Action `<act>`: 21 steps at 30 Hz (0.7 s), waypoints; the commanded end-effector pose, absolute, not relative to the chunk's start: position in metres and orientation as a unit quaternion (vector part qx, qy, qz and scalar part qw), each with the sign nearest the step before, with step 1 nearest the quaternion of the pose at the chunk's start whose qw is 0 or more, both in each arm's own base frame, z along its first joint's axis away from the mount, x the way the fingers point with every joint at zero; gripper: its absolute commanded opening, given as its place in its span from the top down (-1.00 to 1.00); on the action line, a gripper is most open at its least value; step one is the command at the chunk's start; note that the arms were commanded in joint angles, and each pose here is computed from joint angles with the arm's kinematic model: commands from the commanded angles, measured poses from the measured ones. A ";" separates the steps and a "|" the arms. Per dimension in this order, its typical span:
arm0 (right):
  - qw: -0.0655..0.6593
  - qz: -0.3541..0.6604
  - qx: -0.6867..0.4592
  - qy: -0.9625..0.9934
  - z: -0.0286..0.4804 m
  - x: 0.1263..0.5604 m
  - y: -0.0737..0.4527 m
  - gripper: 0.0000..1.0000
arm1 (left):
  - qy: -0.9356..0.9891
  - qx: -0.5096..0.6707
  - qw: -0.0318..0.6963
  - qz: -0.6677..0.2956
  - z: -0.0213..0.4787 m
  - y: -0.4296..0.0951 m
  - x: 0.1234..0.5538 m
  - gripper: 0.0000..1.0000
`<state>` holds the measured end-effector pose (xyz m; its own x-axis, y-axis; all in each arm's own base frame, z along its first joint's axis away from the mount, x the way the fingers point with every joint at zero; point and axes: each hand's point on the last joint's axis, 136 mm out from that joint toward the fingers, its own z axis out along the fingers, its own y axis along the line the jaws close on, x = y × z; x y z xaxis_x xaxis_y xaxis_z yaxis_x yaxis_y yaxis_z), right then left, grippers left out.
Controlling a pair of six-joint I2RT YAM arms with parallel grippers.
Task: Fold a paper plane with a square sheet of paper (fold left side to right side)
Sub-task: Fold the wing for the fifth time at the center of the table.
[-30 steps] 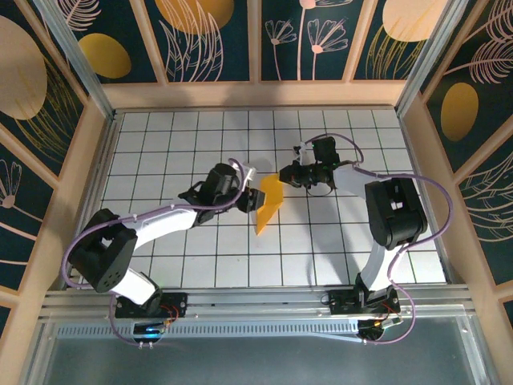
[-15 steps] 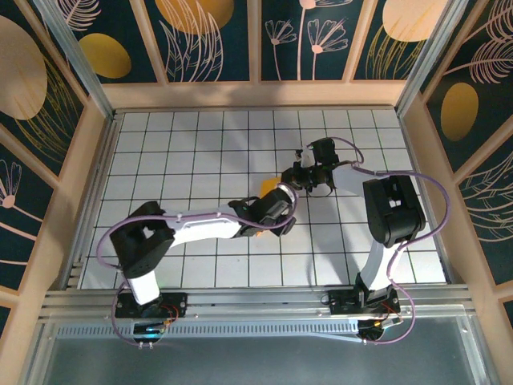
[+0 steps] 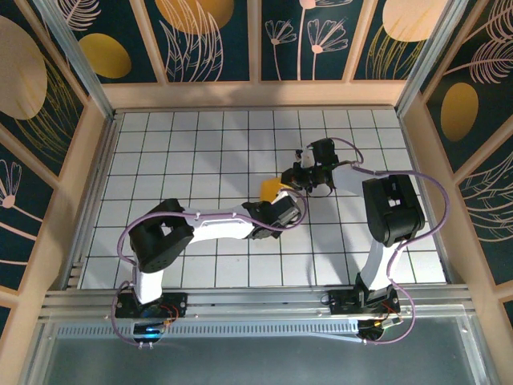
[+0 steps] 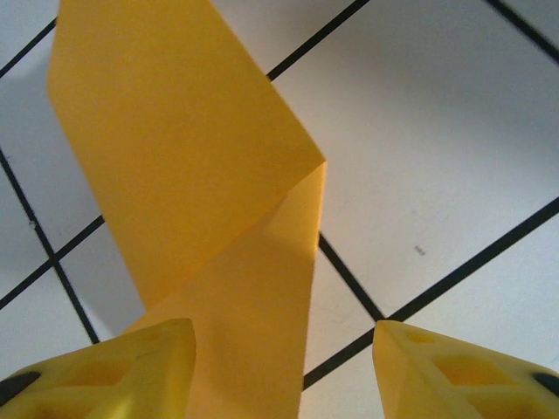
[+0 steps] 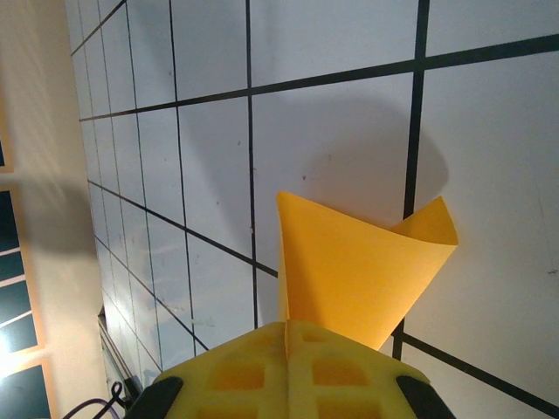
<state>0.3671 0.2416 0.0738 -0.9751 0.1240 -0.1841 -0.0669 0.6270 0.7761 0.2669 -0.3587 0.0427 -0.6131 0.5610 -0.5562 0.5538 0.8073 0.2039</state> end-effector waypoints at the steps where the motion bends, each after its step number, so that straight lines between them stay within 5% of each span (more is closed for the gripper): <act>1: 0.112 0.427 0.023 0.897 0.074 0.374 0.239 1.00 | 0.899 0.302 0.314 0.039 0.039 -0.348 0.270 -0.03; 10: 0.112 0.419 0.027 0.901 0.070 0.375 0.236 1.00 | 0.901 0.297 0.312 0.052 0.033 -0.341 0.269 0.46; 21: 0.114 0.412 0.030 0.904 0.066 0.376 0.232 1.00 | 0.907 0.280 0.314 0.026 0.029 -0.347 0.268 0.81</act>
<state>0.3696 0.2366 0.0705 -0.9729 0.1388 -0.1849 -0.0532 0.6439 0.7632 0.2703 -0.3481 0.0375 -0.6330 0.5337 -0.5607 0.5006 0.8347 0.2294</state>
